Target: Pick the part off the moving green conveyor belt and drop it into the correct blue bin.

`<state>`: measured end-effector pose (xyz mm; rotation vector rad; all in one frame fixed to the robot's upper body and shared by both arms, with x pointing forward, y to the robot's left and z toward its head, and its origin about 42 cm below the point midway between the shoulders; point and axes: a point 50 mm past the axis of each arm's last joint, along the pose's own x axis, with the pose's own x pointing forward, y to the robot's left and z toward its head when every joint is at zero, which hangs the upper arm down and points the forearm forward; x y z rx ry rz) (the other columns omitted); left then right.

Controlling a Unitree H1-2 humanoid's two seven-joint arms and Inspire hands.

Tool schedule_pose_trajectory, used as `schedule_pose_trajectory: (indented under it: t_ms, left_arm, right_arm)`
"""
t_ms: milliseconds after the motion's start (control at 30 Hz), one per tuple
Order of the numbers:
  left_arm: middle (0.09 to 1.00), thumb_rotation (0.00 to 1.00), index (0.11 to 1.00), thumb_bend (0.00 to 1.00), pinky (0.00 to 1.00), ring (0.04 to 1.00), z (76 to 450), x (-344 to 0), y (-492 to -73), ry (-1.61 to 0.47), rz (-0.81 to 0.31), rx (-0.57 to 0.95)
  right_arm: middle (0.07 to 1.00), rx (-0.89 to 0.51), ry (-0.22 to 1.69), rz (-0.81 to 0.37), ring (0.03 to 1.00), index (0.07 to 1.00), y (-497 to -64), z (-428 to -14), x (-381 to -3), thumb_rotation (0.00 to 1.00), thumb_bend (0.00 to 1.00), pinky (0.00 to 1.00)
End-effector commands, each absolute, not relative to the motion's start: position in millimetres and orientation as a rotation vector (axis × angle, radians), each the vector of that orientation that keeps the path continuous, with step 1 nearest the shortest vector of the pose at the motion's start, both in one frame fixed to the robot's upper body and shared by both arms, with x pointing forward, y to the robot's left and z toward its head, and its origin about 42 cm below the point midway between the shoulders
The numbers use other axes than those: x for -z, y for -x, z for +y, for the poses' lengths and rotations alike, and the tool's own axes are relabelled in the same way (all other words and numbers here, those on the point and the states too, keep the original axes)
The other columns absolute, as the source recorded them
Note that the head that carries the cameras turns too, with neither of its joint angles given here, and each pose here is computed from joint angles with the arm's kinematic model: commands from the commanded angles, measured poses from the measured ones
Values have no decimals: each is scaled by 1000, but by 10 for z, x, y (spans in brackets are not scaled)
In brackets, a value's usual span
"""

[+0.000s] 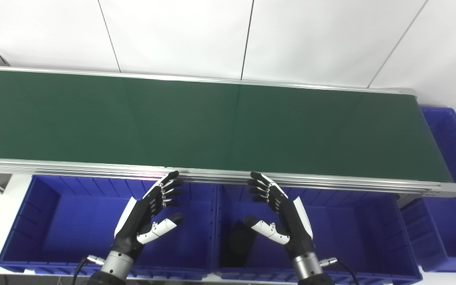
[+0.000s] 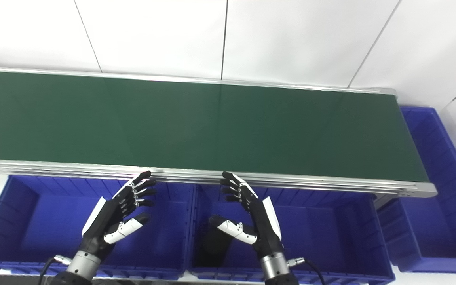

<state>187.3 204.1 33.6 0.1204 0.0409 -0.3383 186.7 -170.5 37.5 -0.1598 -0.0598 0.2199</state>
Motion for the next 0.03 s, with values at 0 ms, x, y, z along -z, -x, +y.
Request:
schedule_pose_trajectory:
  t_ms: [0]
  left_arm:
    - [860, 603, 908, 751, 705, 809, 2011, -408, -1931, -119, -22, 346]
  right_arm:
    - [812, -221, 152, -134, 771, 852, -1908, -1694, -465, 563, 750, 712]
